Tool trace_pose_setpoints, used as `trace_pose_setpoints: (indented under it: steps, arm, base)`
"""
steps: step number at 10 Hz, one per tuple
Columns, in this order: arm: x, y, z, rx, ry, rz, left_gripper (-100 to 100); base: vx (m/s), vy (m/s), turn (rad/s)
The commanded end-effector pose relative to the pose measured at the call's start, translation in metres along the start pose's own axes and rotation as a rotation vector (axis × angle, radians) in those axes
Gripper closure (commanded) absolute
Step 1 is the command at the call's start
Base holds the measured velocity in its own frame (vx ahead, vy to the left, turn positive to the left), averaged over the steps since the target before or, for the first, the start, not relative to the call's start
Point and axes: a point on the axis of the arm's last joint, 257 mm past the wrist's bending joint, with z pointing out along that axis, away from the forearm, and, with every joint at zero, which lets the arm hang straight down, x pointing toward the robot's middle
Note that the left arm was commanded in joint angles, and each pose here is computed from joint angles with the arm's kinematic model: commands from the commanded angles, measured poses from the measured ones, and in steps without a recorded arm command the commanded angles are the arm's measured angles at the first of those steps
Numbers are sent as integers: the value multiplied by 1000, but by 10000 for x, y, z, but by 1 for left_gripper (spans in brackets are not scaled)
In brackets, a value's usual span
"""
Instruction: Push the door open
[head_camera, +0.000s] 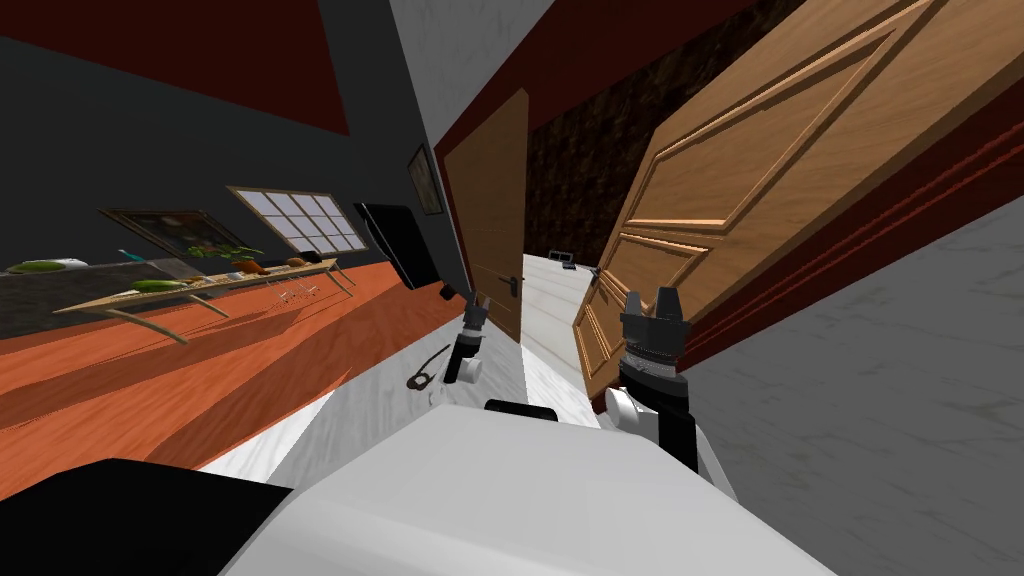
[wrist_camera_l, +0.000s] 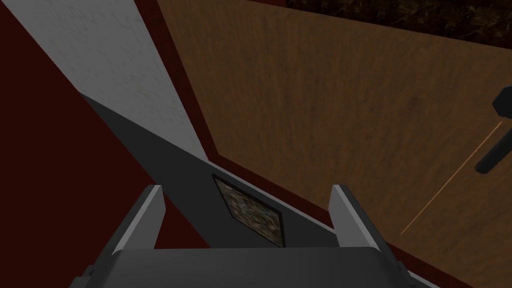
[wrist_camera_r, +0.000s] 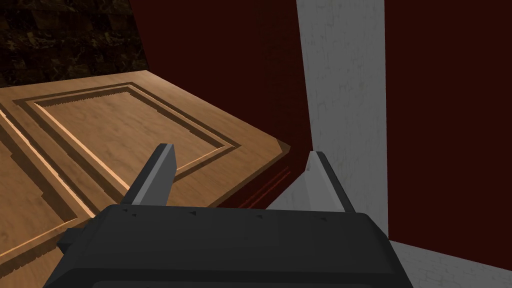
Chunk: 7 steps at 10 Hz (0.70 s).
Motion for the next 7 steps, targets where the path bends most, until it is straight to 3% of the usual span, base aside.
trace_pose_setpoints:
  steps: [1,3,7]
  arm:
    - [42,167,29,-28,12,-7,-100]
    - [84,290,43,-49,23,-13,-100]
    - [273,729,104,-127,69,-31,-100]
  base:
    - [58,57,-15]
    - [69,68,-24]
    - [77,88,-30]
